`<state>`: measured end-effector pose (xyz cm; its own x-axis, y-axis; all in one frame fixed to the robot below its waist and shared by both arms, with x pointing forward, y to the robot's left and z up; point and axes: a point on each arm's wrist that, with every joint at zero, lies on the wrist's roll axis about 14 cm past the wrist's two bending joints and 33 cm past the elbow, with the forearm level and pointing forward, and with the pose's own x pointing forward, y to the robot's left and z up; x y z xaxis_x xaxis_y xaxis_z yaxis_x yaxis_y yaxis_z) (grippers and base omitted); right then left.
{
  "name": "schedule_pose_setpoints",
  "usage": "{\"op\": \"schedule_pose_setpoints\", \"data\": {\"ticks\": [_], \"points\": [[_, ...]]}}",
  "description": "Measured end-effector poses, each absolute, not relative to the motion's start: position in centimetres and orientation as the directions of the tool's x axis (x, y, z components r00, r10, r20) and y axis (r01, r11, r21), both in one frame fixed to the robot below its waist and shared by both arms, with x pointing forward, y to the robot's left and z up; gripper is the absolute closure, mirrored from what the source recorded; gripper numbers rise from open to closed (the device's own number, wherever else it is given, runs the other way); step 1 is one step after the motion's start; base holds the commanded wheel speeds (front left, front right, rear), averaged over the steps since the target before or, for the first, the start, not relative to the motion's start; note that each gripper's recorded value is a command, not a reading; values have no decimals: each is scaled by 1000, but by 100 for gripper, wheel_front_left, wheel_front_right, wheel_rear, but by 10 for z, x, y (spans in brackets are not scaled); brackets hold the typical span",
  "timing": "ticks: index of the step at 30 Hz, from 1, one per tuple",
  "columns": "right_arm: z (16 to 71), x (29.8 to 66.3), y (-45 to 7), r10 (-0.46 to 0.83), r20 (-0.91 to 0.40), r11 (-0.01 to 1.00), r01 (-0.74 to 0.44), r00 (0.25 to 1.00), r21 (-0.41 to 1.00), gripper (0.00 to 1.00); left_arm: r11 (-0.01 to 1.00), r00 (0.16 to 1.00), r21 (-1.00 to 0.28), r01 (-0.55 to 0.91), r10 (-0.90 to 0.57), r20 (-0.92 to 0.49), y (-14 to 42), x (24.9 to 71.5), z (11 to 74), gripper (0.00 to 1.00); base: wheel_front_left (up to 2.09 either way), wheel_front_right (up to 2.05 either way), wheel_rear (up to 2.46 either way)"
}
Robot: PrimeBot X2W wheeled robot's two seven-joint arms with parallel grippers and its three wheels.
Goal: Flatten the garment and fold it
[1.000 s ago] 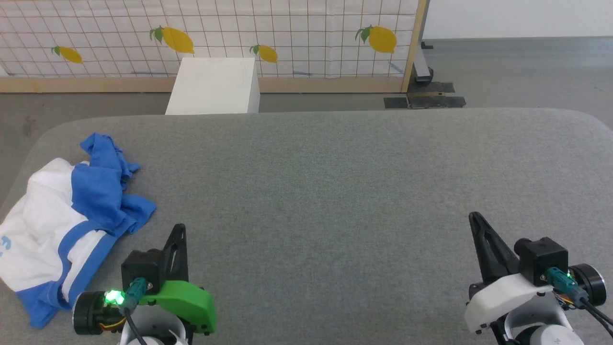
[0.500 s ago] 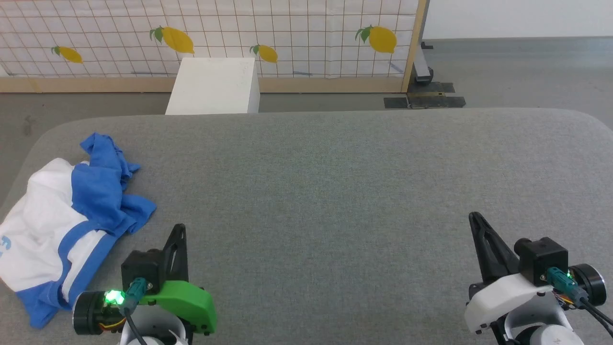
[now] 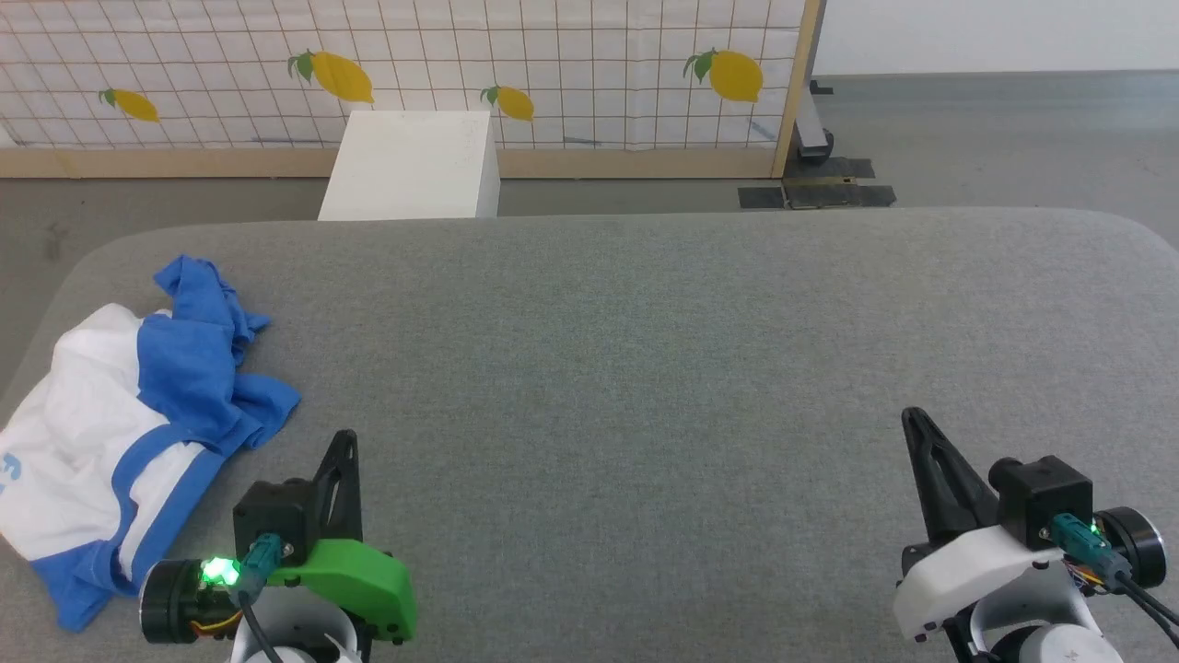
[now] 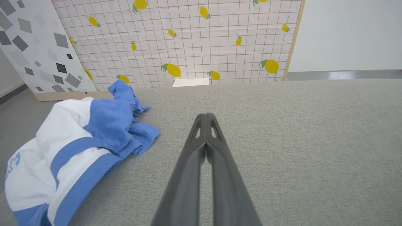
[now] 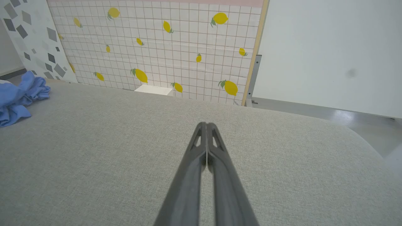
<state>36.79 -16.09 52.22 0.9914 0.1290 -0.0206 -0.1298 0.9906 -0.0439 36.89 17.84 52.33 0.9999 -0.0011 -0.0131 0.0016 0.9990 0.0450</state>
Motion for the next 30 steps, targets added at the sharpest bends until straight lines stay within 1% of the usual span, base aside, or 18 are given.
{"op": "schedule_pose_setpoints", "data": {"ticks": [6,7,30], "points": [[522,368,-161,129,-21,991,-130,991,-44,100,999,1000,45,2,-1,-13,178,369,523,100,0,0,0],[522,368,-161,129,-21,991,-130,991,-44,0,999,1000,45,2,-2,-13,178,369,523,0,0,0,0],[525,370,-172,97,9,995,-97,995,-23,0,999,1000,36,1,-1,15,179,368,526,0,0,0,0]]}}
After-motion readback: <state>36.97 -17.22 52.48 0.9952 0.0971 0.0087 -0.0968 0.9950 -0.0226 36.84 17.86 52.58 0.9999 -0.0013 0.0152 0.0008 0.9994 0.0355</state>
